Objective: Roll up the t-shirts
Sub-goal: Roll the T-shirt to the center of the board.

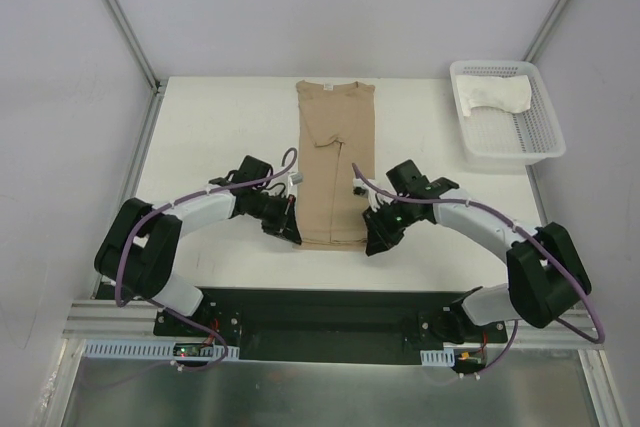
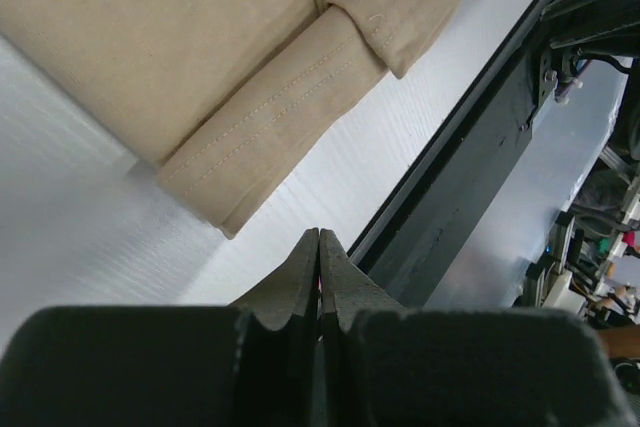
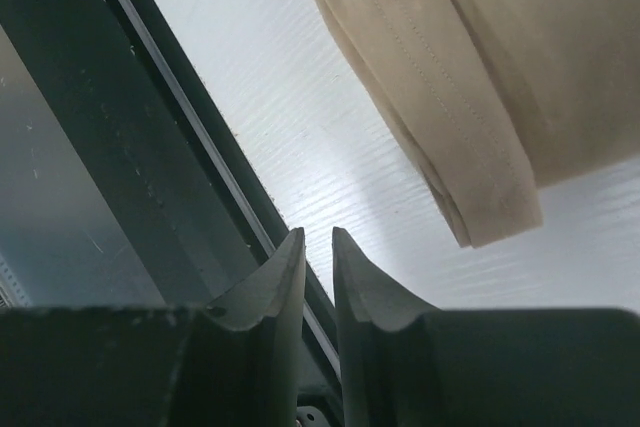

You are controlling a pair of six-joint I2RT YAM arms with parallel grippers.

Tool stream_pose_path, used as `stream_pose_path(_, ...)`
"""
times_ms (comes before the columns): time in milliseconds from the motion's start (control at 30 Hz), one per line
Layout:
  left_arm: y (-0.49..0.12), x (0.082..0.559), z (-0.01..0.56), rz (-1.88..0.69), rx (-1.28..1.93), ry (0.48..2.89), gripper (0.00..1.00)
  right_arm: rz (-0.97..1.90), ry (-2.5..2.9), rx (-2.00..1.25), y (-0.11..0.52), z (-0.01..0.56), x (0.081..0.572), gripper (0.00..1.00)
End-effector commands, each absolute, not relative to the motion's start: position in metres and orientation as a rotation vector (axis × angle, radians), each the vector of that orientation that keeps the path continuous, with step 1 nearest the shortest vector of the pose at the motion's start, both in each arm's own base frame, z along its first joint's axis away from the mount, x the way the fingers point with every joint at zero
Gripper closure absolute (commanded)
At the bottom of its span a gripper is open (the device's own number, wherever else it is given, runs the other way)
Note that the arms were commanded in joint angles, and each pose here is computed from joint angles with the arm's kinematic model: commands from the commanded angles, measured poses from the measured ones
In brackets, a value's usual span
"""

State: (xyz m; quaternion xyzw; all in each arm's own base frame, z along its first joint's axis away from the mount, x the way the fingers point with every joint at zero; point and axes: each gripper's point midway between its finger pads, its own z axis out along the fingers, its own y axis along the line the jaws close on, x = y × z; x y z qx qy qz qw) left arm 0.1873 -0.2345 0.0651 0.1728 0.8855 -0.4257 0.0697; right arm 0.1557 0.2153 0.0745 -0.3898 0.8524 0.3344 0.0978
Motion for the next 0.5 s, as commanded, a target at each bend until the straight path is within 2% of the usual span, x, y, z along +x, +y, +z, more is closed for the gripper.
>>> stream_pose_path(0,-0.241,0.188,0.059,-1.338,0.569,2.640,1.00,1.032,2.568,-1.122,0.223,0.062,0.156,0.80)
stream_pose_path(333,-0.242,0.199,0.042,-1.299,0.567,2.664,1.00,0.971,2.692,-0.947,0.234,0.042,0.188,0.85)
stream_pose_path(467,-0.242,0.217,0.037,-1.262,0.553,2.667,1.00,0.918,2.667,-0.891,0.237,0.046,0.223,0.86)
